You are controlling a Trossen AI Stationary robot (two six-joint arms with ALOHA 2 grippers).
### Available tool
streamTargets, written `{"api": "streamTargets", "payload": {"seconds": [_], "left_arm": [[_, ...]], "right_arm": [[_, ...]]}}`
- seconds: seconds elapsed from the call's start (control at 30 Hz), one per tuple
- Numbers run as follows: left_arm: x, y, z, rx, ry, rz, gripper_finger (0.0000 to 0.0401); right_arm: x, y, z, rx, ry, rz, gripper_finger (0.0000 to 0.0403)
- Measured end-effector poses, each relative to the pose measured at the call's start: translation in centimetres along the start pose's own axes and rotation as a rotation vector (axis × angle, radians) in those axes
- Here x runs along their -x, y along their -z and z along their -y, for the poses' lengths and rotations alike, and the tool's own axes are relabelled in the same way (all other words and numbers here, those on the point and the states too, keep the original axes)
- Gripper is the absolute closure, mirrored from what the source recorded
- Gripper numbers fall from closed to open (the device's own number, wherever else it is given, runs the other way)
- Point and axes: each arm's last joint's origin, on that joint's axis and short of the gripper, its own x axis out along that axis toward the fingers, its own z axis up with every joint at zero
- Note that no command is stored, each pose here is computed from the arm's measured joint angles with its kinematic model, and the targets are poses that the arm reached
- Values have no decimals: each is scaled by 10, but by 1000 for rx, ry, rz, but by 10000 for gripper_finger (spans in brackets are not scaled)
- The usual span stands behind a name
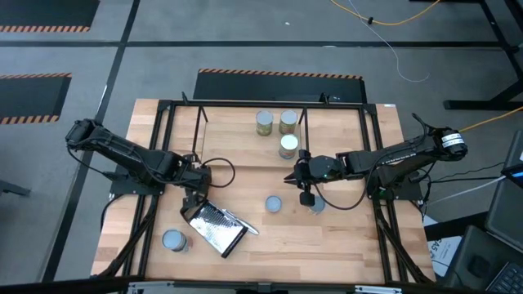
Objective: Pick and place cans onto a shelf
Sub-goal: Put the canned pineapple on the shelf
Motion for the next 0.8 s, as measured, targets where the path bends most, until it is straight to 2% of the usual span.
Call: {"api": "streamTargets", "payload": {"seconds": [0.27, 0.47, 0.67, 0.8], "left_arm": [[1, -3, 1, 5, 20, 20, 400], [20, -17, 4, 18, 55, 88, 400], [51, -39, 6, -33, 105, 239, 401], [72, -55, 1, -60, 119, 358, 401]], "right_arm": [[14, -7, 1, -5, -6, 49, 357], [43, -16, 4, -13, -12, 135, 357], [71, -19, 8, -15, -13, 188, 357], [84, -21, 10, 29, -7, 227, 357]]}}
